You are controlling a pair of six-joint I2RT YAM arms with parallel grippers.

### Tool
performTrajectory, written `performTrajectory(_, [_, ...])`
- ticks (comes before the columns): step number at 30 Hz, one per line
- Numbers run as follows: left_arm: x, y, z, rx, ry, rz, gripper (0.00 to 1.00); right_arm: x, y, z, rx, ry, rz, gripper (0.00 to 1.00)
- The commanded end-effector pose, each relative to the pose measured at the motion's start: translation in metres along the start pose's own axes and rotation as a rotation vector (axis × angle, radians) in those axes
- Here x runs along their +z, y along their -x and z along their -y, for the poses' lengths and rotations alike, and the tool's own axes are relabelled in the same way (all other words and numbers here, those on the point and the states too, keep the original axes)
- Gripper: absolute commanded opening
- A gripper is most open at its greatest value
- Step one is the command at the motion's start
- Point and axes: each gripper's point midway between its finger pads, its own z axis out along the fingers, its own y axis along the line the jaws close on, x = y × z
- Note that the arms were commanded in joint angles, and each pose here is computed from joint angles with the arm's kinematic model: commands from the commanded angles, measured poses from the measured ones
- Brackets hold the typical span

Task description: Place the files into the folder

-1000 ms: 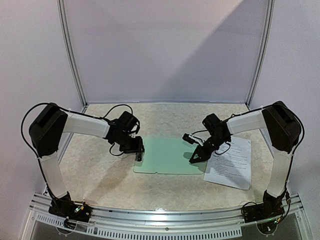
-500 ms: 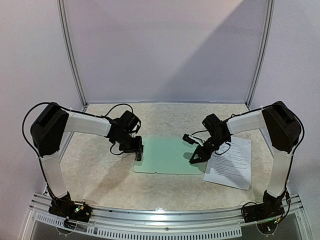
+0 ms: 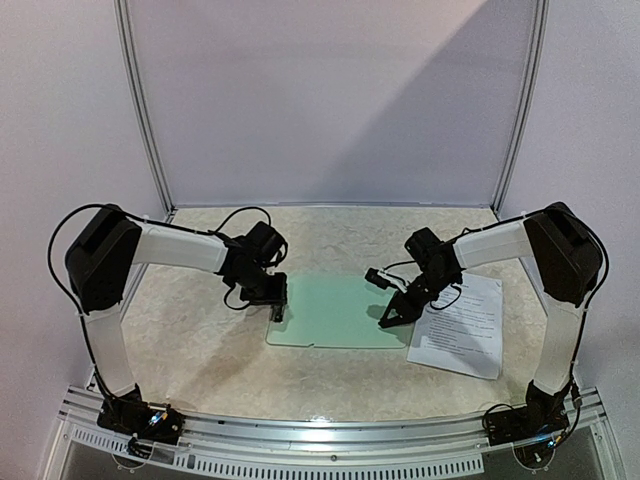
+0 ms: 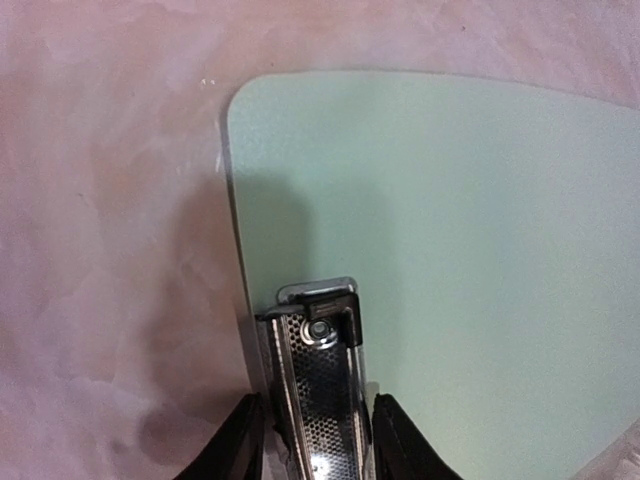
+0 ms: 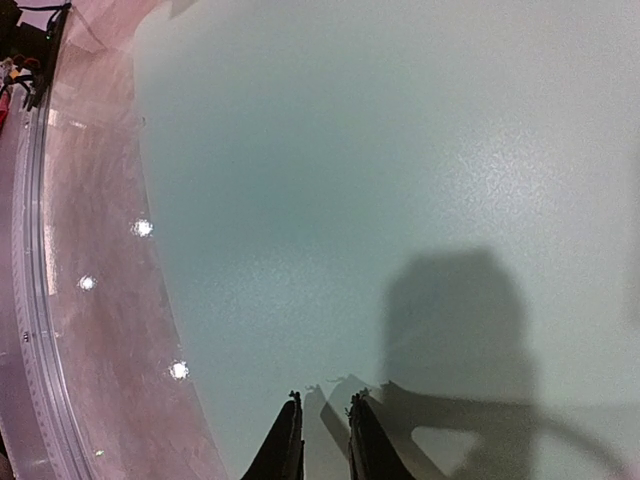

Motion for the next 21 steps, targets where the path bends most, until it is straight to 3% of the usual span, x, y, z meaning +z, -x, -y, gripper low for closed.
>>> performTrajectory(1, [0.015,-0.034,-0.016,0.018,0.078,-0.117,0.4,0.011,-0.028,0.005,0.05,-0.007,-0.1,0.17])
performTrajectory(6, [0.018,-0.038,-0.02,0.039,0.125,-0.129,0.4,0.011,-0.029,0.005,0.05,-0.004,-0.101,0.17])
performTrajectory(14, [0.02,-0.044,-0.025,0.061,0.174,-0.146,0.31,0.01,-0.029,0.004,0.046,-0.002,-0.1,0.17])
performTrajectory(20, [0.028,-0.056,-0.015,0.034,0.094,-0.177,0.0,0.005,-0.025,0.003,0.034,-0.011,-0.095,0.17])
performTrajectory(21, [0.029,-0.058,-0.014,0.028,0.085,-0.18,0.0,0.002,-0.022,0.002,0.028,-0.016,-0.087,0.17])
